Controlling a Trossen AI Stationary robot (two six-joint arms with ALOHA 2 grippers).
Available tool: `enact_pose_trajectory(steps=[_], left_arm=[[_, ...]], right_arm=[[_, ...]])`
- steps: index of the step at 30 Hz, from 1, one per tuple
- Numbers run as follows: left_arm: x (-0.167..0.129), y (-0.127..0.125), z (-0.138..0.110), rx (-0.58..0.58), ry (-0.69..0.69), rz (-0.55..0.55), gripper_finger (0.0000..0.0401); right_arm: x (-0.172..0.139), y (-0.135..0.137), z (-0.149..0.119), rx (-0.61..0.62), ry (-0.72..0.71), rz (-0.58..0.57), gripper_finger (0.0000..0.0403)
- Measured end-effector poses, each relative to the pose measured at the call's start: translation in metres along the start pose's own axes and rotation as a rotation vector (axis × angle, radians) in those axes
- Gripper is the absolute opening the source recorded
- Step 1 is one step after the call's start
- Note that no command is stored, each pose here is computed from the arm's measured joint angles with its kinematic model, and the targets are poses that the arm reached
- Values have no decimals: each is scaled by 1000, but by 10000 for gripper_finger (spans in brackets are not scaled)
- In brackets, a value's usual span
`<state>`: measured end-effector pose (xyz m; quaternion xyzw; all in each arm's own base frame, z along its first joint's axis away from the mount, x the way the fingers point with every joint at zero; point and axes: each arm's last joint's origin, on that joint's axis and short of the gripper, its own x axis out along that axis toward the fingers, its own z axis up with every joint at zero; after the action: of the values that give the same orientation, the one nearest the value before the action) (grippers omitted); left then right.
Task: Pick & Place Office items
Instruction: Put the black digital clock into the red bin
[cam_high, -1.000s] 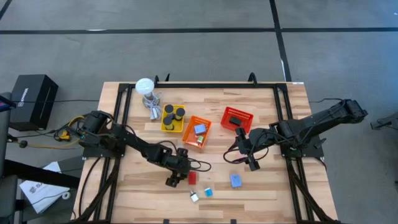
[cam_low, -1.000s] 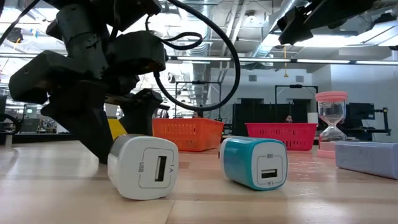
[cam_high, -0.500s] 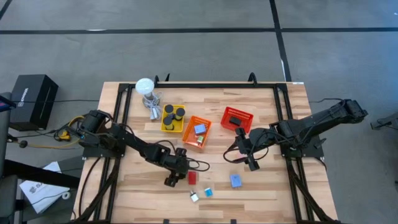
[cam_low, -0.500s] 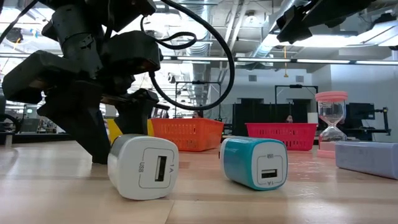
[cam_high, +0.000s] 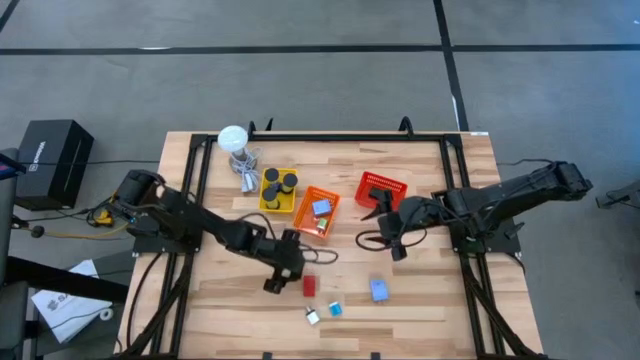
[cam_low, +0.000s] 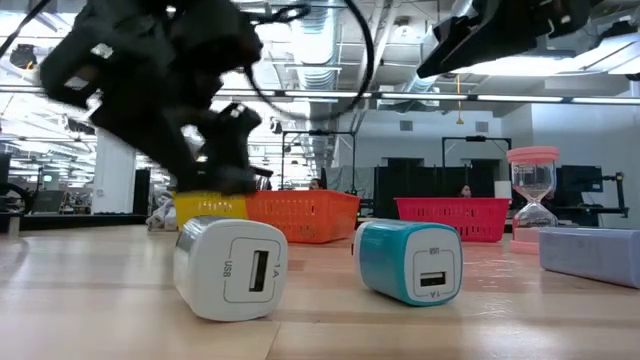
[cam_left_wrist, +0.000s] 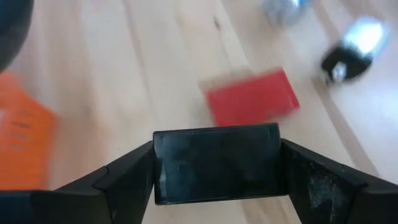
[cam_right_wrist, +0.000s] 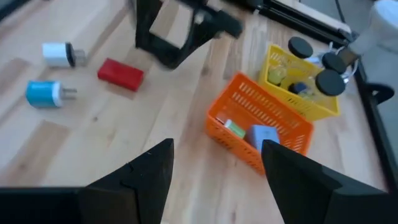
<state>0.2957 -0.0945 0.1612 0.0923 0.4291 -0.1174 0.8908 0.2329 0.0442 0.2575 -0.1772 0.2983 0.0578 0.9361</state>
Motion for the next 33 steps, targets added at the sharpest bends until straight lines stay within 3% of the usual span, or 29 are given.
enact_pose_trajectory(steps=[5,13,20,24,33], left_arm=[[-21,17,10,-45,-85,36,302],[-46,40,18,-103,-183,87,306],[-45,44,19,-109,-193,54,303],[-45,44,19,-109,-194,51,306],[-45,43,20,-107,-203,46,304]], right_arm=[[15,7,1,-125,-3,19,235],[72,41,9,-413,-81,41,235],[112,54,33,-662,-2,-176,235],[130,59,45,-849,25,-191,235],[163,58,56,-976,61,-203,204]])
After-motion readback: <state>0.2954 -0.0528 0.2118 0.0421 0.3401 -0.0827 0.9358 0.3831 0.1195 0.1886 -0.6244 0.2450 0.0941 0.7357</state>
